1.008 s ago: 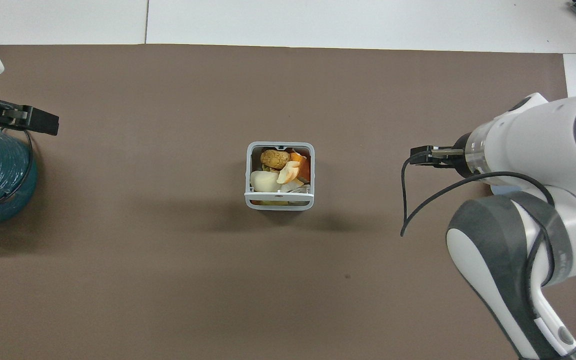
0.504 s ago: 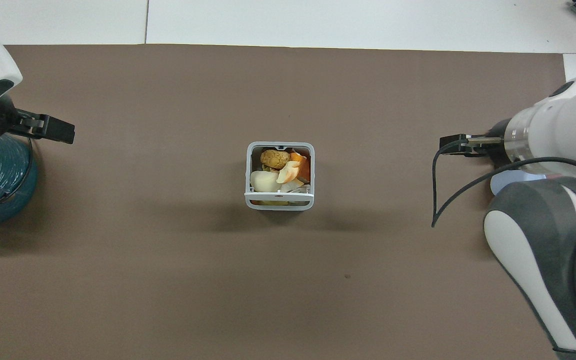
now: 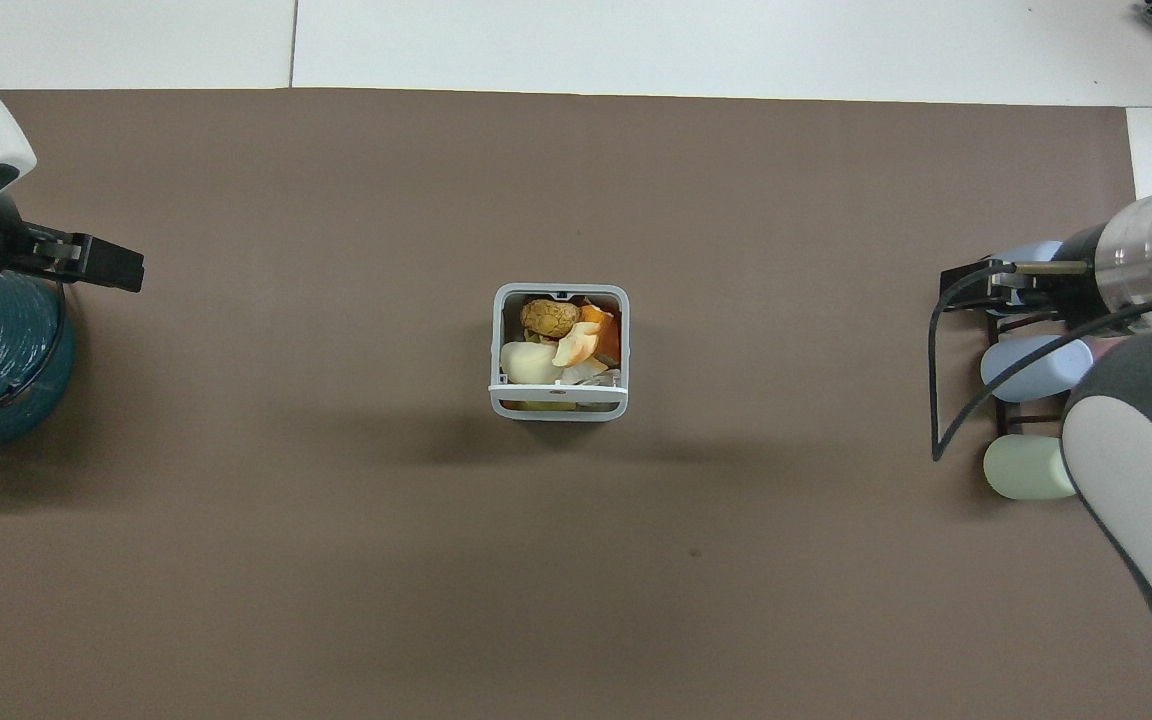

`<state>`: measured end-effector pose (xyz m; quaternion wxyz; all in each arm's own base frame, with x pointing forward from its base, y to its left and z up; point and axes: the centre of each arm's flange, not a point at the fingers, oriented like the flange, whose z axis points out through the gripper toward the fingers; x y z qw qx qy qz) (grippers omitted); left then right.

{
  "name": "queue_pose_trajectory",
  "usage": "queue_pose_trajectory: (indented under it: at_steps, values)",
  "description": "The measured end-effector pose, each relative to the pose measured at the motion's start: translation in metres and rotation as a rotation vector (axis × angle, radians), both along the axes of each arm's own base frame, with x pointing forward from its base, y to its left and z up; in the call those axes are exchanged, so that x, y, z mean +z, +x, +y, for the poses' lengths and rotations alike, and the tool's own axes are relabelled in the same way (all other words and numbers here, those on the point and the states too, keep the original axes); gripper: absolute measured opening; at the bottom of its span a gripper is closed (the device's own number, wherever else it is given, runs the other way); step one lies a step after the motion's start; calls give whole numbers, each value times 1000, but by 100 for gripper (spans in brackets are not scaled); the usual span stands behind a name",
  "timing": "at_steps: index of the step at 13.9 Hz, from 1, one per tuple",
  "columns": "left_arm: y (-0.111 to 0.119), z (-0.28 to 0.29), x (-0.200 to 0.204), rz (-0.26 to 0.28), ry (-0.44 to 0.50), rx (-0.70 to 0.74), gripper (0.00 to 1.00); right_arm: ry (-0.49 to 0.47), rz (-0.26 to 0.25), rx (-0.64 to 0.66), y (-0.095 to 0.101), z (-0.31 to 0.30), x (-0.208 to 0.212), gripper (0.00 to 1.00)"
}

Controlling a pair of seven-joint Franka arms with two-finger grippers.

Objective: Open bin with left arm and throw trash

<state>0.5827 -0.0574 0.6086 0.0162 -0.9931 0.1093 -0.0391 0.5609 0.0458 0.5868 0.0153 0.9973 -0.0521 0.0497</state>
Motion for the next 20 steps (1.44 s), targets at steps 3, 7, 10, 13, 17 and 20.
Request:
queue_pose_trajectory:
  at_steps: [3,7,10,13,17,20]
  values:
    - [0,1,-1,3,0,1,100,20,32,-7,-3,0,2,100]
    - [0,1,-3,5,1,1,100,21,59,-24,-6,-9,0,100]
    - [0,1,-3,5,1,1,100,22,63,-10,-6,-12,0,100]
    - [0,1,-3,4,0,1,100,22,65,14,-6,-18,0,100]
    - [0,1,-2,-1,0,1,100,22,77,14,-7,-18,-4,100]
    - [1,0,-2,-2,0,1,100,26,81,15,-8,-17,-5,100]
